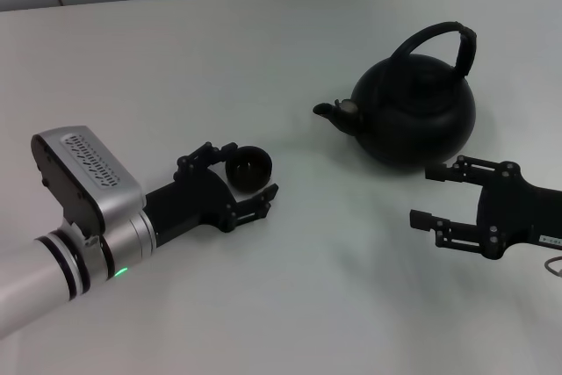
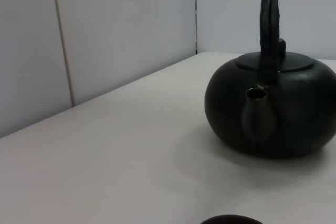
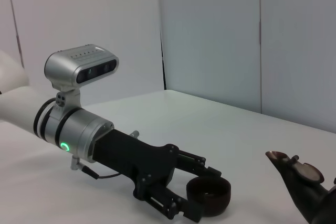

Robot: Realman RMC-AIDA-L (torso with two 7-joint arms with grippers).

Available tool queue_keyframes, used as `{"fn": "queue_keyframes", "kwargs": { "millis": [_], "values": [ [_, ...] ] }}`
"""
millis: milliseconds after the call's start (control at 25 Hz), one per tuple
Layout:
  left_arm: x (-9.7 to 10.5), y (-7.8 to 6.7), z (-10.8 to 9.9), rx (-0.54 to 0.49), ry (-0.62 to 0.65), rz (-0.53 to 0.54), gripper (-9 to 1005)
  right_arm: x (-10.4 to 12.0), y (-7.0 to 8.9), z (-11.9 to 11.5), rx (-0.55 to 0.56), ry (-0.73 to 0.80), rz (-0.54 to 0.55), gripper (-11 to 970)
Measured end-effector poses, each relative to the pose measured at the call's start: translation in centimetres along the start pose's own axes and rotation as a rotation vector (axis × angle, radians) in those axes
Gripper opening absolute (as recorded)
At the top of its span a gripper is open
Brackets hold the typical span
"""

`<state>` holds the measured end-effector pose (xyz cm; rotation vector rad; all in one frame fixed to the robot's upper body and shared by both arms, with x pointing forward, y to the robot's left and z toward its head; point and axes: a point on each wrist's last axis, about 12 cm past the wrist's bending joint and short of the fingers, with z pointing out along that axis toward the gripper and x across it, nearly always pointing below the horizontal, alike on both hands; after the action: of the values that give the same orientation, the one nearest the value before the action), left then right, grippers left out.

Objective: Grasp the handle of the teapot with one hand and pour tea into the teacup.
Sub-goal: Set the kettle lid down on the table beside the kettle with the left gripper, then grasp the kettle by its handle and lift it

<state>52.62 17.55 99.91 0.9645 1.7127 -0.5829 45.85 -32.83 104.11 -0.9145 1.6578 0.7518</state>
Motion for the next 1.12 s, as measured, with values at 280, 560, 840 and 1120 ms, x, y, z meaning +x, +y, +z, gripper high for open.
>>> {"fn": "queue_keyframes", "kwargs": {
  "millis": [280, 560, 840, 1120],
  "values": [
    [0.0, 0.0, 0.0, -0.01, -0.009, -0.011, 863, 0.0, 0.0, 0.0, 0.0, -0.001, 0.002, 700],
    [-0.1, 0.0, -0.2, -0.012, -0.031, -0.012, 862, 0.0, 0.0, 0.1, 0.001, 0.0, 0.004, 700],
    [0.4, 1.2, -4.3, -0.027, -0.186, -0.067, 862, 0.1, -0.1, 0.1, 0.011, 0.009, 0.006, 701],
    [1.4, 1.7, -10.7, -0.027, -0.292, -0.078, 863, 0.2, -0.2, 0.1, 0.016, 0.013, 0.01, 701]
  ]
}}
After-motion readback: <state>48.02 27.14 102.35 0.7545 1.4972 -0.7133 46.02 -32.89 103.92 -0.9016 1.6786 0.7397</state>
